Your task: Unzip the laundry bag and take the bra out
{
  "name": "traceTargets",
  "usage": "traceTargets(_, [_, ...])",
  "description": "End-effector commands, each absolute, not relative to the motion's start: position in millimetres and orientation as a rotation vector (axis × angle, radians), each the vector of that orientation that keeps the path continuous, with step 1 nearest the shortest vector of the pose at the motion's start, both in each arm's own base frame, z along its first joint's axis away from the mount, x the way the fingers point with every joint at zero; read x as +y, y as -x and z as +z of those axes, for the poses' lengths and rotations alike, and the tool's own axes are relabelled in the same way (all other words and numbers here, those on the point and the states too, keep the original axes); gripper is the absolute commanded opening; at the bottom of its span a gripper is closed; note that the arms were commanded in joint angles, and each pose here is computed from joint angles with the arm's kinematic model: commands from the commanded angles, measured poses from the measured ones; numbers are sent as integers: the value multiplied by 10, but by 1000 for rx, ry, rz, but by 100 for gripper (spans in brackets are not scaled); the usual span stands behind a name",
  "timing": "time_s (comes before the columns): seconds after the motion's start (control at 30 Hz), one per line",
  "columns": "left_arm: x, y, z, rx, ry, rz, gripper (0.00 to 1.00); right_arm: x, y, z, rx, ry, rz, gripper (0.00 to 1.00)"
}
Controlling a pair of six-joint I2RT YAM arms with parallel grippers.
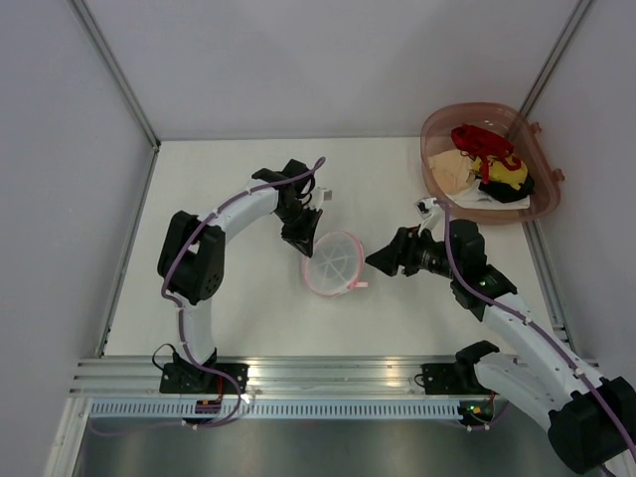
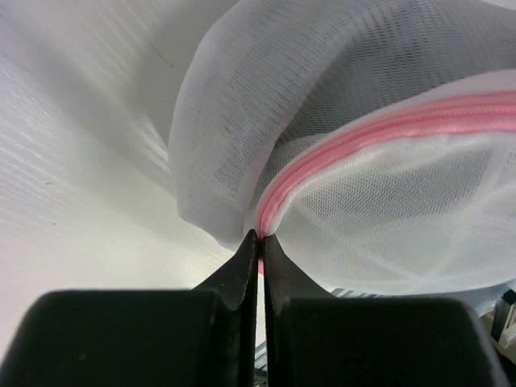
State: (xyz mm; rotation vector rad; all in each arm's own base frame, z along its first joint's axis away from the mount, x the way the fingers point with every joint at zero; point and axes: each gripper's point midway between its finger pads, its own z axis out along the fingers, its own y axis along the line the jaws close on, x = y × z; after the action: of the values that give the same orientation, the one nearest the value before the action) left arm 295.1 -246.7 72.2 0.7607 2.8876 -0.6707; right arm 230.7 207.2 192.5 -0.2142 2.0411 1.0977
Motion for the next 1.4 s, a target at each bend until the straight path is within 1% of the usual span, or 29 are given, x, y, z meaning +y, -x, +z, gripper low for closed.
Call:
traceTargets(0.0, [-2568,-3216,1147,2747,-673,-659,2,2179,-2257,1856,2084,228,1139,73])
traceTargets(0.27, [-2595,-3166,1140,2751,-690,-694,2,2352,-2504,1282,2198,165,1030,72])
traceTargets(0.37, [-2597,-3140,1128,2755,-703,-707,2,2439,-2655,1204,2198,174,984,72])
traceTargets(0.43, [-2598,-3144,1122,2753,-707,-706,2,2498,-2763,1236,2181,175,963,69])
traceTargets(0.47, [-2601,-3142,1118,2753,-712,-709,2,2527,-2822,1207,2174,167,964,56])
traceTargets(0.5, [-2607,-3142,1118,2752,-712,-714,2,2546,-2860,1211,2166,158,969,48])
traceTargets(0.53, [-2609,-3158,1112,2750,-707,-709,6,2571,-2877,1212,2162,158,977,38])
traceTargets(0.57, [-2603,-3172,1111,2746,-704,-699,16,2598,-2908,1201,2160,142,992,11])
traceTargets(0.6, [-2590,-3181,1110,2747,-688,-685,28,2625,-2915,1216,2157,135,1009,0])
traceTargets(0.63, [-2570,-3232,1149,2722,-674,-654,40,2629,-2927,1216,2155,122,1016,1])
traceTargets(0.67, [-2546,-3236,1152,2721,-653,-635,50,2646,-2926,1238,2144,99,1037,1])
traceTargets(0.73, [-2507,-3291,1301,2669,-607,-597,57,2624,-2935,1241,2137,64,1038,1])
traceTargets(0.83, [-2293,-3475,1483,2594,-434,-418,60,2537,-2963,1201,2149,-84,1019,0])
traceTargets(0.87, [-2244,-3502,1712,2510,-381,-415,61,2526,-2959,1192,2150,-120,1023,0])
traceTargets(0.9, [-2212,-3513,1816,2478,-295,-419,61,2509,-2933,1139,2174,-221,1050,0])
traceTargets(0.93, [-2155,-3453,1815,2457,-248,-419,64,2509,-2921,1114,2181,-271,1068,0])
traceTargets(0.97, [-2192,-3451,2160,2332,-181,-510,65,2520,-2894,1080,2179,-312,1100,0])
traceTargets(1.0, [-2205,-3396,2277,2279,-162,-563,65,2551,-2873,1086,2179,-440,1180,0])
traceTargets(1.03, [-2198,-3258,2155,2292,-149,-604,67,2575,-2853,1044,2179,-493,1224,1])
traceTargets(1.07, [-2216,-3188,2183,2274,-91,-663,69,2673,-2871,1235,2091,-495,1356,0])
traceTargets(1.1, [-2254,-3141,2515,2130,-88,-761,71,2675,-2801,1188,2079,-545,1421,1])
traceTargets(1.13, [-2287,-2974,2297,2164,-89,-831,75,2715,-2783,1261,2041,-666,1544,1])
traceTargets(1.17, [-2325,-2896,2340,2135,-34,-920,77,2769,-2755,1412,1934,-632,1684,1])
traceTargets(1.2, [-2371,-2842,2557,2025,-43,-1009,78,2783,-2749,1523,1865,-639,1772,1])
traceTargets(1.23, [-2411,-2694,2357,2054,-49,-1082,79,2812,-2754,1406,1863,-702,1833,0])
traceTargets(1.27, [-2455,-2626,2360,2046,-1,-1163,80,2799,-2723,1860,1650,-646,2034,0])
traceTargets(1.3, [-2492,-2600,2453,1981,-12,-1225,81,2823,-2676,1925,1617,-634,2137,0])
traceTargets(1.33, [-2505,-2520,2295,2014,-6,-1259,81,2896,-2737,1744,1681,-694,2155,0])
traceTargets(1.37, [-2523,-2492,2264,2018,33,-1302,82,2961,-2769,1814,1663,-609,2155,0])
